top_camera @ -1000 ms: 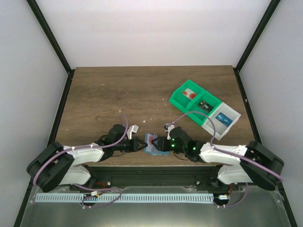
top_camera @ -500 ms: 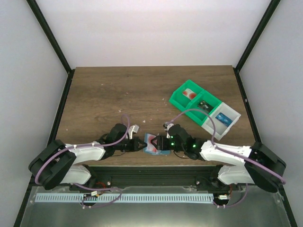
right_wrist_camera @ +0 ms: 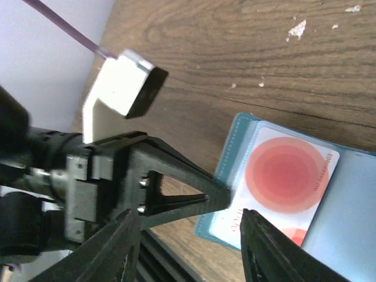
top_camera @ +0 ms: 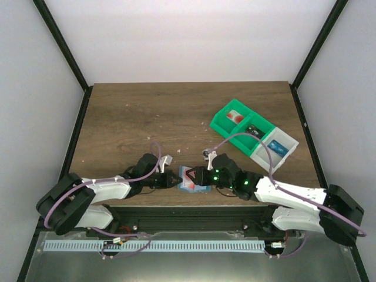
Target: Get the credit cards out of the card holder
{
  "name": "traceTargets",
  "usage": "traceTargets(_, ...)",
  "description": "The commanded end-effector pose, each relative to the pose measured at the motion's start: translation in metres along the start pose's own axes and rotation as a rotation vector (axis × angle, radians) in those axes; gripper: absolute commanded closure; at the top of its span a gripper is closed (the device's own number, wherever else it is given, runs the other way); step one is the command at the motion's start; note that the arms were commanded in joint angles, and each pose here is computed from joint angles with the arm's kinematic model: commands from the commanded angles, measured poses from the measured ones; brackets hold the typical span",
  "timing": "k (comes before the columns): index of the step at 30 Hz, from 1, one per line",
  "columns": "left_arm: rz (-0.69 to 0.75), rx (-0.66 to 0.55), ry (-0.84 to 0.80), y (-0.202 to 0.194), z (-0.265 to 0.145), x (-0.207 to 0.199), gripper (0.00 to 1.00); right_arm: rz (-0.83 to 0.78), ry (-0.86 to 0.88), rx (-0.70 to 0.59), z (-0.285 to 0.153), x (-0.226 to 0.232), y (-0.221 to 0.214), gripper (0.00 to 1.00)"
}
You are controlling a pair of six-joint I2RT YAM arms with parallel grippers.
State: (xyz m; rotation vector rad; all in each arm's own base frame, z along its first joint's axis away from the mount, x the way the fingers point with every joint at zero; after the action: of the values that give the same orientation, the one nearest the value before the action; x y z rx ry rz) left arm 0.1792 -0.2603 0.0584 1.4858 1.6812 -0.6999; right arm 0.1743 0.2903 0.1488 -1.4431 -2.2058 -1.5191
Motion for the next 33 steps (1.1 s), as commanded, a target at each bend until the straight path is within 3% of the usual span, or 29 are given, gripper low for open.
traceTargets(1, 0.009, -0.010, 0.005, -0.001, 0.002, 0.006, 1.00, -0.005, -0.008, 0.043, 0.017, -0.002, -0.008, 0.56)
traceTargets(4, -0.003, -0.019, 0.037, -0.002, 0.003, 0.017, 1.00, 0.028, -0.008, 0.054, 0.026, -0.023, -0.022, 0.63)
traceTargets(14, -0.029, -0.013, 0.077, -0.011, 0.004, 0.040, 1.00, 0.107, 0.075, 0.164, 0.050, -0.044, -0.054, 0.64)
traceTargets(33, -0.046, 0.000, 0.075, -0.018, 0.004, 0.050, 1.00, 0.161, 0.027, 0.146, 0.053, -0.061, -0.063, 0.70)
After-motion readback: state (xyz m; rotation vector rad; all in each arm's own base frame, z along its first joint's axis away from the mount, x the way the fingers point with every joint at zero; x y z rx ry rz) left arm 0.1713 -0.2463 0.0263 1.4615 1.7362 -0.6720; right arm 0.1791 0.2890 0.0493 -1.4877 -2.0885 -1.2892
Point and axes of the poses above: each gripper's point midway between its finger pads, its own z axis out along the fingers, its own x axis along the line the jaws close on, y = z × x, the point moved 1 cm from there along -z, back along the fingers, and after that the axes turned 13 degrees about -z, right-handed, at the moved point
